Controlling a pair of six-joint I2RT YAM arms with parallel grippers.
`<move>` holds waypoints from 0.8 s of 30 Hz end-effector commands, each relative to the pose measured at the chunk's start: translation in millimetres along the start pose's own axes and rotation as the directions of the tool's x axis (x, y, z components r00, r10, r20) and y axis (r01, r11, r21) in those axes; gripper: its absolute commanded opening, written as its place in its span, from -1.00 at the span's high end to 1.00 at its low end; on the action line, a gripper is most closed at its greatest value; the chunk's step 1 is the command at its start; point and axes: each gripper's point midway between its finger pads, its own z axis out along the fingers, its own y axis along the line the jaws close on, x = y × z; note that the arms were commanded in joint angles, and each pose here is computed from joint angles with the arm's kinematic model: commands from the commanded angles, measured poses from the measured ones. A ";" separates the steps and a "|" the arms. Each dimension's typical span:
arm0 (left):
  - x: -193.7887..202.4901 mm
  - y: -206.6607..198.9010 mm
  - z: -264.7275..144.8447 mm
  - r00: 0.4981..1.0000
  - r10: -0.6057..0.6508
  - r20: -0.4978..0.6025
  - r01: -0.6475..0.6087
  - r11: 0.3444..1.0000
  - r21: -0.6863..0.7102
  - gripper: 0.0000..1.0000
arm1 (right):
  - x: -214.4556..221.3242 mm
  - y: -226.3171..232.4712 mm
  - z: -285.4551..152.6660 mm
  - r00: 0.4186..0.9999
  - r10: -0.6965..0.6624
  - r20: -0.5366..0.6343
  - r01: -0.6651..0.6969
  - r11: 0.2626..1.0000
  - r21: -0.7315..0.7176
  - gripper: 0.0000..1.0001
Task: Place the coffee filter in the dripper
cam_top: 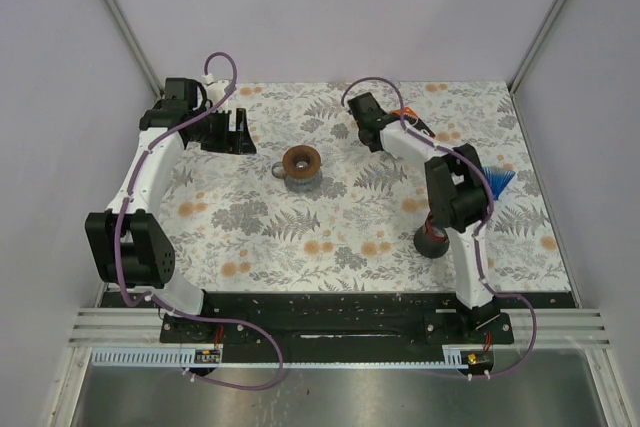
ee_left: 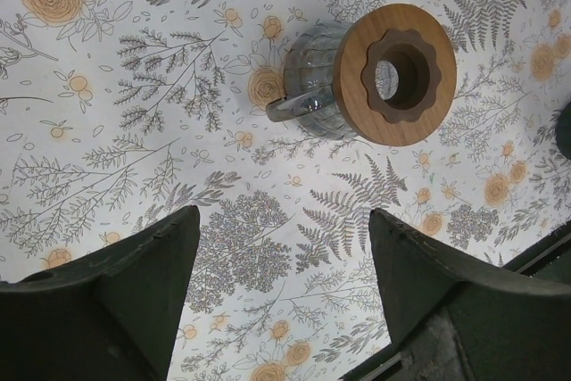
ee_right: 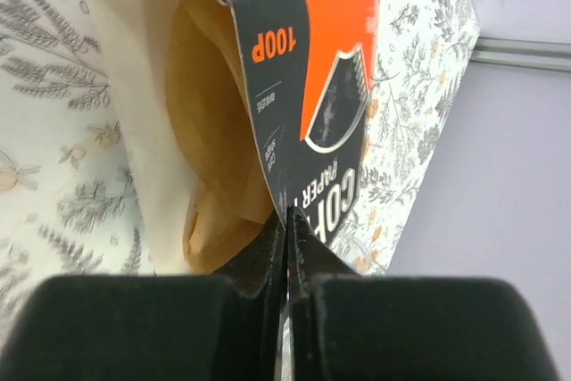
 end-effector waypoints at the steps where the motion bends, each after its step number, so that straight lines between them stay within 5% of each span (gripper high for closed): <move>1: -20.2 -13.1 -22.3 0.993 0.082 0.079 -0.084 0.996 0.024 -0.60 | -44.7 -56.8 -86.6 0.936 0.296 0.191 -0.256 0.944 -0.207 1.00; 9: -48.5 -45.1 -53.1 0.969 0.185 0.161 -0.195 0.980 0.046 -0.59 | -65.2 -77.1 -180.5 0.833 0.439 0.337 -0.253 0.844 -0.474 1.00; 18: -79.9 -130.5 -96.0 0.855 0.421 0.304 -0.449 0.893 0.026 -0.75 | -81.4 -47.6 -284.6 0.734 0.481 0.479 -0.028 0.727 -0.686 1.00; 24: -75.4 -171.1 -114.2 0.770 0.527 0.360 -0.575 0.818 0.032 -0.73 | -85.7 -22.5 -318.7 0.722 0.488 0.491 0.060 0.663 -0.746 1.00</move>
